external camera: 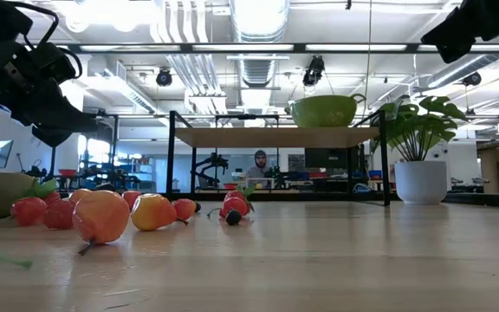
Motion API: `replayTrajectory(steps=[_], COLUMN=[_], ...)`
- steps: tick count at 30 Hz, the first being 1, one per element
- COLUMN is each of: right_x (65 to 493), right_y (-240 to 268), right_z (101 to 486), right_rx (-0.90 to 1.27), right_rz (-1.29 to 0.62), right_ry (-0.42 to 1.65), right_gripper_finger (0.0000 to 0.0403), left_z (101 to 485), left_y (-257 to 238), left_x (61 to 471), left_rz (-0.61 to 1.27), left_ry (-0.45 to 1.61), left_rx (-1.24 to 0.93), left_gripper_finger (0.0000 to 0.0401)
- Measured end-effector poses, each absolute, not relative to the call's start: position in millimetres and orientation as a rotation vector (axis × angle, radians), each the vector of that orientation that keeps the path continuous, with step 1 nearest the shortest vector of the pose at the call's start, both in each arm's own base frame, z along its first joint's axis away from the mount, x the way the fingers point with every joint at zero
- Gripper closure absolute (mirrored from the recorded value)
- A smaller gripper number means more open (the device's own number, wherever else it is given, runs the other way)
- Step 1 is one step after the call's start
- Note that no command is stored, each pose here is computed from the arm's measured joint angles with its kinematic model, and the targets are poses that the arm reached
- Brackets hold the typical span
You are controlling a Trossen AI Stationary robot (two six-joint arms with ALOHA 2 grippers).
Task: Build produce basket
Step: Move the pear to the center of the table
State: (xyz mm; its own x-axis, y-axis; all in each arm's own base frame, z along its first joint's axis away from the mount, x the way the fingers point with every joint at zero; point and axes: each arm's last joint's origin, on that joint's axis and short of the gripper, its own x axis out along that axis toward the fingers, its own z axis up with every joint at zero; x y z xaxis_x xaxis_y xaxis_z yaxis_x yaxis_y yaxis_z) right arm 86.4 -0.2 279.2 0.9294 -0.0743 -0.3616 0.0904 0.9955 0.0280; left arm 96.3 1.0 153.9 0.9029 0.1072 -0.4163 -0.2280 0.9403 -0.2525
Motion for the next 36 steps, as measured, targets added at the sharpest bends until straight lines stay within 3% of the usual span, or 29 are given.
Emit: replayTrajectory(steps=[28,36], right_x=[86.4,86.4], right_y=[-0.2,-0.3], right_z=[279.2,279.2], right_rx=[0.043,0.044], right_rz=[-0.085,-0.085], right_ry=[0.369,0.369], right_gripper_finger=[0.0394,0.0394], left_z=[154.0,169.1], left_y=[1.0,7.2], left_x=[96.4,101.3], left_rz=[0.176,0.369], left_ry=[0.409,0.183], left_rx=[-0.302,-0.293], left_gripper_finger=[0.038,0.038])
